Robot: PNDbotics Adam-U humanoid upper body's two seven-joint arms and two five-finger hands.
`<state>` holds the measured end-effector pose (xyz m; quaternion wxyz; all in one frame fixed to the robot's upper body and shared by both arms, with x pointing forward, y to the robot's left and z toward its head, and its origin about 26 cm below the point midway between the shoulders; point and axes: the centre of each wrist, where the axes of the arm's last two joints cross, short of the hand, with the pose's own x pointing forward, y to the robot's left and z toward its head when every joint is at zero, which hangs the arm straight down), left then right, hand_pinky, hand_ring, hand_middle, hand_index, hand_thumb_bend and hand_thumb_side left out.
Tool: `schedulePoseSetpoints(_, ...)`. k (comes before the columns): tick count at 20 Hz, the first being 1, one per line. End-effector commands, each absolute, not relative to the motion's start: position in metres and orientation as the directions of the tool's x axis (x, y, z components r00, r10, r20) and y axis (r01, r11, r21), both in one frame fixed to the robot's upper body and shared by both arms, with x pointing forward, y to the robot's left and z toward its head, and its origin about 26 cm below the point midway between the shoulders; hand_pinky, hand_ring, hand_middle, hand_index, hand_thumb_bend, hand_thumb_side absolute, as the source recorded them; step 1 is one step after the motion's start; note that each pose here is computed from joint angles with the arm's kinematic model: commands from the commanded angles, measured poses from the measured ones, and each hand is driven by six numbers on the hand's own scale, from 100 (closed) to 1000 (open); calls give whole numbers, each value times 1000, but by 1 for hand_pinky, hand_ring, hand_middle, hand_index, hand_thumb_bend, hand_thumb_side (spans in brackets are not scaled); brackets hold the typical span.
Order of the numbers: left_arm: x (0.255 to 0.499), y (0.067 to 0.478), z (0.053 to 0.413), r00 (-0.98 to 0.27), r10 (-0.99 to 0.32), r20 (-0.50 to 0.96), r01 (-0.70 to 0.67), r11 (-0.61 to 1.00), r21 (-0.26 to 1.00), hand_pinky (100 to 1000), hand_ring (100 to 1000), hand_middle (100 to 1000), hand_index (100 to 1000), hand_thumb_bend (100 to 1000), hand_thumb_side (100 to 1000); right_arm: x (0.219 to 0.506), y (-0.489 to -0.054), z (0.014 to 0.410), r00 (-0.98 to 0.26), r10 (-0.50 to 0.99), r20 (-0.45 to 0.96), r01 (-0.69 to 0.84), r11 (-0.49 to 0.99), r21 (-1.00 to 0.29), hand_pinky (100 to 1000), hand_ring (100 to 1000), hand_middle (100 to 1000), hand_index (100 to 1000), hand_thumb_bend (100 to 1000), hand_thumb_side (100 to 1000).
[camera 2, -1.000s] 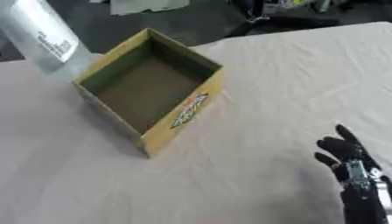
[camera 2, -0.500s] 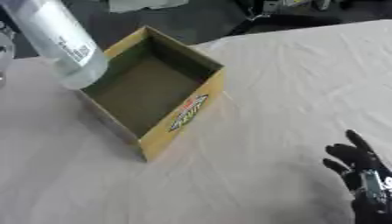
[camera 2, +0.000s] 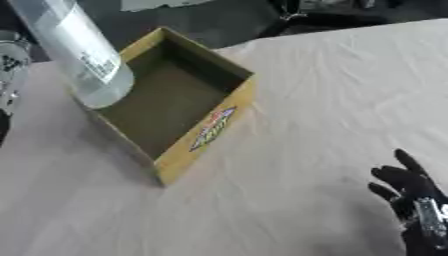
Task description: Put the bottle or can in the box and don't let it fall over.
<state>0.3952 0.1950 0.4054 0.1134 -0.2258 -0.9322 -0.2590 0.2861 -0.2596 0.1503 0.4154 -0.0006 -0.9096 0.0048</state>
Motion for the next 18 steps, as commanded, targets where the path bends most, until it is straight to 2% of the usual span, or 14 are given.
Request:
schedulePoseSetpoints(1, 390, 198, 417, -888, 355, 291, 455, 767, 452, 399, 194, 247, 259, 100, 626, 286, -257, 156, -673, 1, 739, -15, 1000, -16, 815, 846, 984, 737, 100, 789)
schedulePoseSetpoints(5, 391, 197, 415, -889, 351, 295, 454, 763, 461, 437, 210, 259, 260, 100, 626, 288, -254, 159, -679, -2, 734, -21, 1000, -17, 815, 845, 985, 737, 100, 796)
schedulePoseSetpoints(7, 393, 197, 412, -891, 344, 296, 450, 759, 470, 519, 257, 306, 279, 100, 630, 288, -252, 160, -679, -2, 734, -22, 1000, -17, 815, 845, 985, 737, 100, 802)
schedulePoseSetpoints(8, 393, 196, 411, -892, 340, 298, 448, 755, 479, 584, 298, 356, 310, 100, 631, 288, -252, 160, -680, -2, 734, -22, 1000, -17, 815, 845, 985, 737, 100, 803)
schedulePoseSetpoints(11, 395, 196, 408, -903, 315, 291, 426, 736, 526, 812, 512, 538, 455, 100, 634, 289, -251, 161, -681, -2, 733, -23, 1000, -18, 815, 845, 985, 737, 100, 803)
schedulePoseSetpoints(13, 398, 198, 405, -914, 288, 287, 404, 724, 560, 900, 601, 621, 522, 100, 630, 289, -251, 161, -681, -3, 733, -23, 1000, -18, 815, 845, 985, 737, 100, 803)
schedulePoseSetpoints(14, 399, 200, 404, -919, 274, 285, 392, 719, 574, 962, 670, 693, 573, 100, 624, 289, -251, 161, -680, -3, 733, -23, 1000, -18, 815, 845, 985, 737, 100, 804)
schedulePoseSetpoints(15, 401, 201, 402, -923, 259, 283, 380, 715, 587, 1000, 751, 761, 617, 100, 622, 289, -252, 161, -679, -3, 734, -23, 1000, -17, 815, 845, 985, 737, 100, 804)
schedulePoseSetpoints(17, 407, 205, 397, -931, 225, 287, 359, 708, 608, 1000, 768, 772, 617, 100, 613, 289, -252, 161, -678, -3, 735, -22, 1000, -16, 815, 845, 985, 737, 100, 806)
schedulePoseSetpoints(18, 410, 206, 395, -934, 208, 289, 348, 705, 618, 1000, 810, 805, 638, 100, 611, 289, -252, 161, -677, -4, 736, -21, 1000, -15, 815, 845, 985, 737, 100, 809)
